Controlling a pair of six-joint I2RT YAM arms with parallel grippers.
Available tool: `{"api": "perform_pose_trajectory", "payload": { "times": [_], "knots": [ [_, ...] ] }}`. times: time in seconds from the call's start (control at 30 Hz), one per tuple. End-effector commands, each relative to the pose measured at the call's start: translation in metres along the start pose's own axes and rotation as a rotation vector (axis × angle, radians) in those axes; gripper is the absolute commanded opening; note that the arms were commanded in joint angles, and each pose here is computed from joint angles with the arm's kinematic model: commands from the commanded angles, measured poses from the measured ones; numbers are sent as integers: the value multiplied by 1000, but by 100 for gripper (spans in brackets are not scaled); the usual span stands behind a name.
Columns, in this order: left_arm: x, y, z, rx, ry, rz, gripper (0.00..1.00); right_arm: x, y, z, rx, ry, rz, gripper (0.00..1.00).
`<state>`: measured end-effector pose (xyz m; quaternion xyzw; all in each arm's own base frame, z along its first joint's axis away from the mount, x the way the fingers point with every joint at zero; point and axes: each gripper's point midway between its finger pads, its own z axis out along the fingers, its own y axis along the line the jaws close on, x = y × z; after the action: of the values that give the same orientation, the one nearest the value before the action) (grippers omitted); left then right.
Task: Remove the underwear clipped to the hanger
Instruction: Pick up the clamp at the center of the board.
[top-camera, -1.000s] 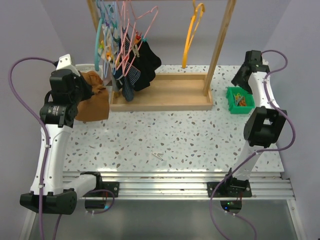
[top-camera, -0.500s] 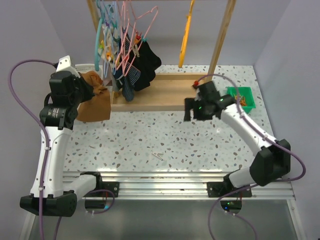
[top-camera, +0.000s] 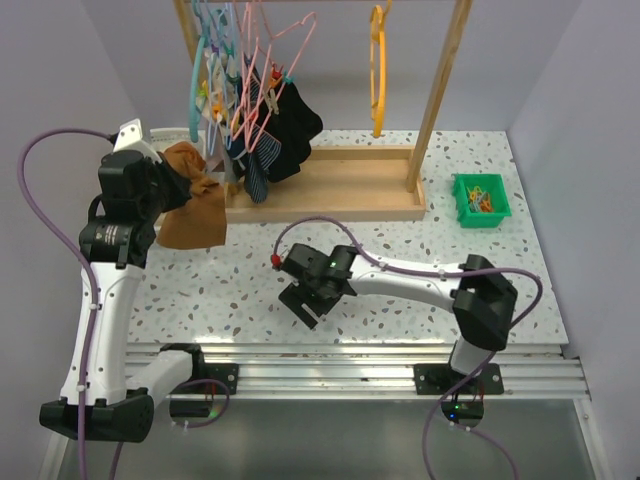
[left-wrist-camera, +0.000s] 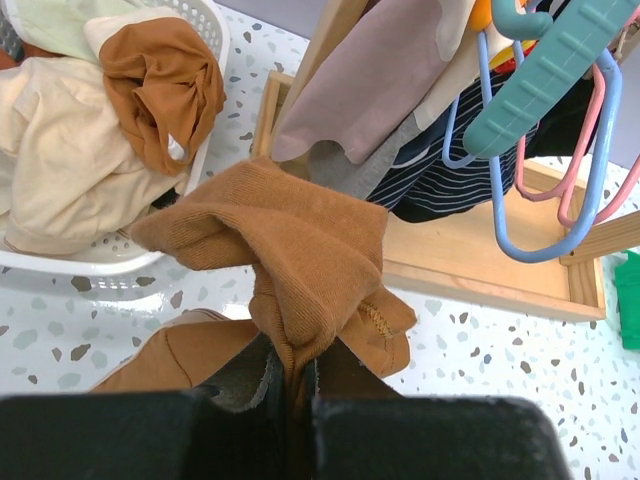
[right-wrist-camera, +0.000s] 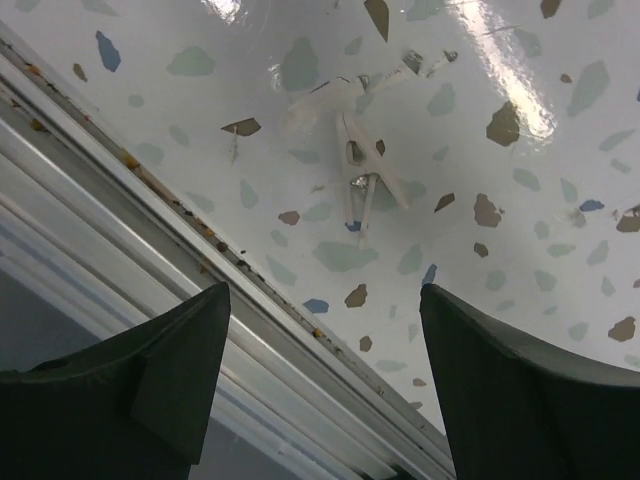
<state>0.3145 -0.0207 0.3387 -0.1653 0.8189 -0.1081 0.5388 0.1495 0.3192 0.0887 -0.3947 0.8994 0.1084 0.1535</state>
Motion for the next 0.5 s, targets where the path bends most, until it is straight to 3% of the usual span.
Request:
{"api": "perform_pose_trajectory", "payload": {
  "times": [0.0, 0.27, 0.47],
  "knots": [
    [-13, -6, -7, 35, -62, -16, 0, -22, 3, 21, 48, -28, -75, 80],
    [-13, -4, -13, 29, -68, -17, 0, -42, -5, 50, 132, -27, -151, 79],
    [-12, -2, -14, 18, -70, -17, 0, -24, 4, 73, 66, 64, -185, 64]
  ]
}}
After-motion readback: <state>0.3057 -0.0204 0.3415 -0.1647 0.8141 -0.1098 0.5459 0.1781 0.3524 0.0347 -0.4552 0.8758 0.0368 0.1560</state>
